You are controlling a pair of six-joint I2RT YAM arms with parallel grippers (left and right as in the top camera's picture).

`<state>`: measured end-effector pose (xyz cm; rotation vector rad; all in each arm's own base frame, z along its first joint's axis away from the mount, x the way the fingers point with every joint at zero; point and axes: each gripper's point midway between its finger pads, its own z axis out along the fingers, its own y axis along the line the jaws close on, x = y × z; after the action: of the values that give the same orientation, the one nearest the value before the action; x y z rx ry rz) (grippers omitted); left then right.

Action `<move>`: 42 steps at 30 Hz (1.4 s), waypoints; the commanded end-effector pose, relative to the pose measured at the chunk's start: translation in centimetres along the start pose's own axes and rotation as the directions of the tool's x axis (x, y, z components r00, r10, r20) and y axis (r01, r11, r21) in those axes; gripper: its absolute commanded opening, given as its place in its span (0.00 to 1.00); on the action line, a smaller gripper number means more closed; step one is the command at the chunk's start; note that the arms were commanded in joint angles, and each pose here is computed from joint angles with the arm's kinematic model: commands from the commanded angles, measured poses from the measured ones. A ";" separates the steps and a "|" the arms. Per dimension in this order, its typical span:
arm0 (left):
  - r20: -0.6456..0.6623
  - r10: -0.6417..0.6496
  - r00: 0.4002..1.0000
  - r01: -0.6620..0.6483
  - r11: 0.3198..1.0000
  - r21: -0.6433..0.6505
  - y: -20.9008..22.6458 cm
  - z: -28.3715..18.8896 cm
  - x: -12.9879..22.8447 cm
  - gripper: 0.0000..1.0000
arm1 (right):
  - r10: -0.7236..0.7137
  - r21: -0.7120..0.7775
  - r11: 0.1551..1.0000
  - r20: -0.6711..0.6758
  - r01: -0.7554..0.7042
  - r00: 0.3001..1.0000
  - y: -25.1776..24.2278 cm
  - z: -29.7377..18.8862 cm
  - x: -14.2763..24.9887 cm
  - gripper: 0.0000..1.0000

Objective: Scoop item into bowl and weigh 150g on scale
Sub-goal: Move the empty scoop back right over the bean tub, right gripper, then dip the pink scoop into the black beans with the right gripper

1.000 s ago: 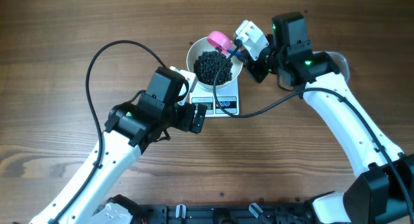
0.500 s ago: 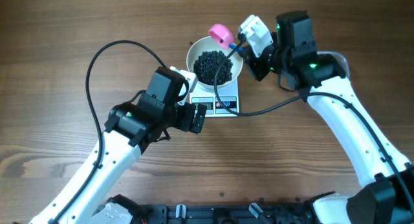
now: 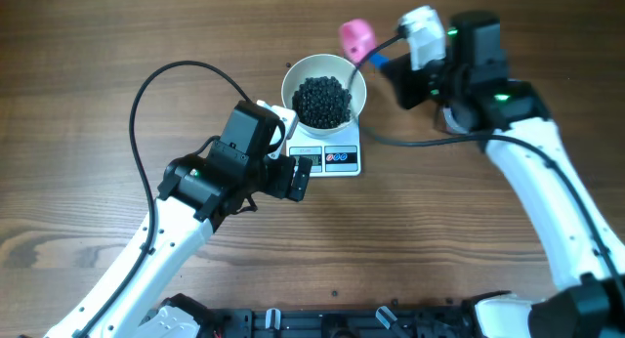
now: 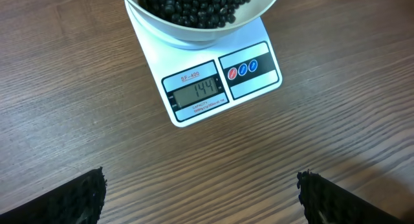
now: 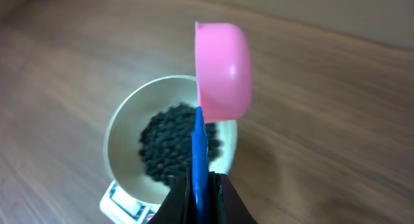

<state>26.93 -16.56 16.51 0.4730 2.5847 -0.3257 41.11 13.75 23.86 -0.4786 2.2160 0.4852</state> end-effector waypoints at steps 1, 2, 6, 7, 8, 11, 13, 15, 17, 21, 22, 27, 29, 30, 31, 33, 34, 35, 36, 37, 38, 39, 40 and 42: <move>0.025 0.022 0.999 -0.022 1.000 0.011 -0.2 -0.6 -0.8 1.00 | 0.080 0.077 0.993 0.071 -0.085 0.994 -3.7 -4.5 -1.0 0.04; 0.025 0.022 0.999 -0.022 1.000 0.011 -0.2 -0.6 -0.8 1.00 | 0.103 0.103 0.989 0.071 -0.110 0.992 -4.9 -5.2 -0.6 0.04; 0.025 0.022 0.999 -0.022 1.000 0.011 -0.2 -0.6 -0.8 1.00 | 0.189 0.182 0.963 0.066 -0.198 0.980 -8.6 -7.5 0.9 0.04; 0.025 0.022 0.999 -0.022 1.000 0.011 -0.2 -0.6 -0.8 1.00 | 0.209 0.198 0.956 0.063 -0.218 0.976 -9.3 -7.9 1.3 0.04; 0.025 0.022 0.999 -0.022 1.000 0.011 -0.2 -0.6 -0.8 1.00 | 0.227 0.211 0.949 0.060 -0.235 0.972 -10.0 -8.3 1.7 0.04; 0.025 0.022 0.999 -0.022 1.000 0.011 -0.2 -0.6 -0.8 1.00 | 0.217 0.243 0.945 0.036 -0.219 0.975 -11.3 -9.1 2.8 0.04; 0.025 0.022 0.999 -0.022 1.000 0.011 -0.2 -0.6 -0.8 1.00 | 0.193 0.256 0.948 0.006 -0.188 0.981 -11.8 -9.5 3.6 0.04; 0.025 0.022 0.999 -0.022 1.000 0.011 -0.2 -0.6 -0.8 1.00 | 0.164 0.262 0.953 -0.028 -0.151 0.986 -12.1 -9.8 4.4 0.04; 0.025 0.022 0.999 -0.022 1.000 0.011 -0.2 -0.6 -0.8 1.00 | 0.148 0.268 0.954 -0.044 -0.130 0.988 -12.4 -10.1 4.9 0.04; 0.025 0.022 0.999 -0.022 1.000 0.011 -0.2 -0.6 -0.8 1.00 | 0.152 0.290 0.947 -0.033 -0.136 0.988 -13.4 -10.7 5.0 0.04; 0.025 0.022 0.999 -0.022 1.000 0.011 -0.2 -0.6 -0.8 1.00 | 0.145 0.293 0.948 -0.040 -0.127 0.989 -13.5 -10.8 5.1 0.04; 0.025 0.022 0.999 -0.022 1.000 0.011 -0.2 -0.6 -0.8 1.00 | 0.130 0.318 0.943 -0.092 -0.095 0.987 -14.1 -11.4 6.5 0.04; 0.025 0.022 0.999 -0.022 1.000 0.011 -0.2 -0.6 -0.8 1.00 | 0.129 0.353 0.932 -0.116 -0.081 0.985 -14.7 -11.7 7.0 0.04; 0.025 0.022 0.999 -0.022 1.000 0.011 -0.2 -0.6 -0.8 1.00 | 0.131 0.371 0.926 -0.123 -0.077 0.984 -15.0 -11.8 7.1 0.04; 0.025 0.022 0.999 -0.022 1.000 0.011 -0.2 -0.6 -0.8 1.00 | 0.133 0.381 0.922 -0.127 -0.075 0.983 -15.1 -11.9 7.2 0.04; 0.025 0.022 0.999 -0.022 1.000 0.011 -0.2 -0.6 -0.8 1.00 | 0.134 0.387 0.919 -0.128 -0.075 0.983 -15.2 -11.9 7.2 0.04; 0.025 0.022 0.999 -0.022 1.000 0.011 -0.2 -0.6 -0.8 1.00 | 0.136 0.386 0.919 -0.127 -0.077 0.982 -15.3 -11.9 7.2 0.04; 0.025 0.022 0.999 -0.022 1.000 0.011 -0.2 -0.6 -0.8 1.00 | 0.136 0.387 0.919 -0.127 -0.077 0.982 -15.3 -11.9 7.2 0.04; 0.025 0.022 0.999 -0.022 1.000 0.011 -0.2 -0.6 -0.8 1.00 | 0.138 0.386 0.919 -0.126 -0.079 0.982 -15.2 -11.9 7.2 0.05; 0.025 0.022 0.999 -0.022 1.000 0.011 -0.2 -0.6 -0.8 1.00 | 0.149 0.388 0.917 -0.122 -0.091 0.981 -15.3 -11.9 7.2 0.04; 0.025 0.022 0.999 -0.022 1.000 0.011 -0.2 -0.6 -0.8 1.00 | 0.172 0.391 0.913 -0.112 -0.116 0.979 -15.3 -11.9 7.2 0.04; 0.025 0.022 0.999 -0.022 1.000 0.011 -0.2 -0.6 -0.8 1.00 | 0.198 0.394 0.908 -0.101 -0.144 0.975 -15.2 -11.9 7.2 0.04; 0.025 0.022 0.999 -0.022 1.000 0.011 -0.2 -0.6 -0.8 1.00 | 0.229 0.397 0.900 -0.088 -0.177 0.969 -15.2 -11.9 7.2 0.04; 0.025 0.022 0.999 -0.022 1.000 0.011 -0.2 -0.6 -0.8 1.00 | 0.304 0.404 0.877 -0.050 -0.259 0.951 -15.3 -11.9 7.2 0.04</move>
<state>26.92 -16.56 16.51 0.4732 2.5851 -0.3261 36.73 -6.04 22.25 -0.1226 2.4313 0.1175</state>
